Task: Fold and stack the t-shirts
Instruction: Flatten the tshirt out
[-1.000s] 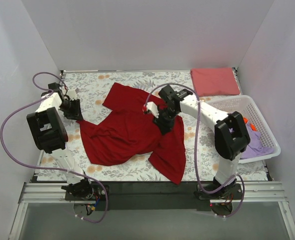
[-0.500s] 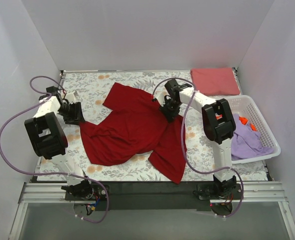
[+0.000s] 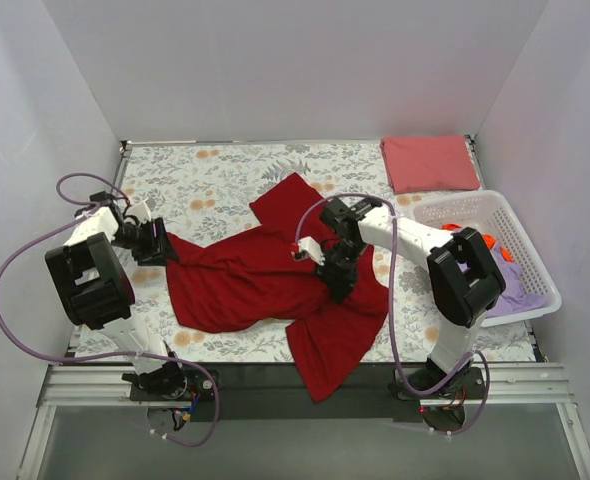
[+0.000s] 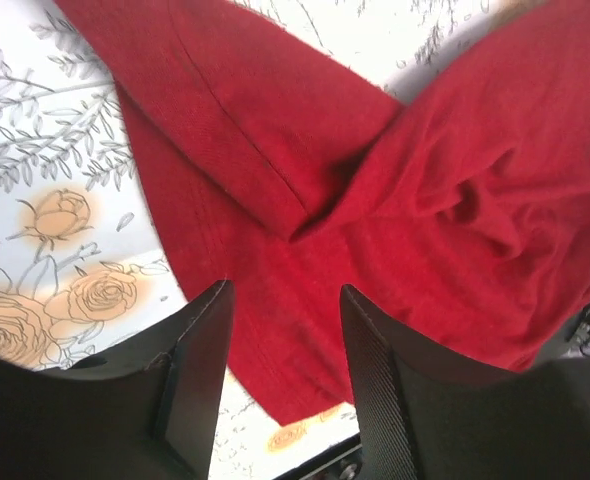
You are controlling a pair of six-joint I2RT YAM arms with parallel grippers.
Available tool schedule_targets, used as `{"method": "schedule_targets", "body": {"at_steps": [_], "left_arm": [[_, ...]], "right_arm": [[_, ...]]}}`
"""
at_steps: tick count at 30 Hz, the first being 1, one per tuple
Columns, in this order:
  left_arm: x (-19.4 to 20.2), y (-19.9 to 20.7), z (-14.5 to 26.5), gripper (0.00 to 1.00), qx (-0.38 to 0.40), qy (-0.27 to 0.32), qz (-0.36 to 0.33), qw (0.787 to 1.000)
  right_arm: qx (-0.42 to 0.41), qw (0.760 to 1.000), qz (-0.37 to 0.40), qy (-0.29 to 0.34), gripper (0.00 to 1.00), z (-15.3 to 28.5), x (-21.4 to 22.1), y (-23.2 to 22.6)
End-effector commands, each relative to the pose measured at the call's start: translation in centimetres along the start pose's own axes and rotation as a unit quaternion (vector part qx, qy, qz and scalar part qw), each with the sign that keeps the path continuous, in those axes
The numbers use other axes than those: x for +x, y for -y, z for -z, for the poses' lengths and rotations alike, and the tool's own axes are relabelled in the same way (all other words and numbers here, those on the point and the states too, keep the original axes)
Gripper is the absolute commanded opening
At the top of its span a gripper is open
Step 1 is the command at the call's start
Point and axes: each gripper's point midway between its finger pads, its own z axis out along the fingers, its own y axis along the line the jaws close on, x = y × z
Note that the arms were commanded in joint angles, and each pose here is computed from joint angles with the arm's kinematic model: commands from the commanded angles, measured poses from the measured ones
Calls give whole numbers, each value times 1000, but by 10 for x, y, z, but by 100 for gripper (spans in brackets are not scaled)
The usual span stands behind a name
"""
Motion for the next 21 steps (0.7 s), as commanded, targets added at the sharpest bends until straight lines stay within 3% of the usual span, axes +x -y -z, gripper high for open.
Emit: {"method": "schedule_targets", "body": {"at_steps": [1,6,11,14,21], "left_arm": [[-22,3,10,46,-13,46,-12,999],[-13,-10,7,43,-49,37,-22,998],[1,5,-3,29,7,21,-22,1000],[4,15,-9,28,43,19,-9,999],[13,-17,-23,30,-24,-5,27,999]], "right_arm": [[17,997,8,81,30,44,-51,16],[120,989,-26,84,29,57,-76,101],[158,983,-33,82,26,51,-92,147],[171,981,-47,82,23,42,-91,163],[232,962,-141,29,16,36,-26,208]]}}
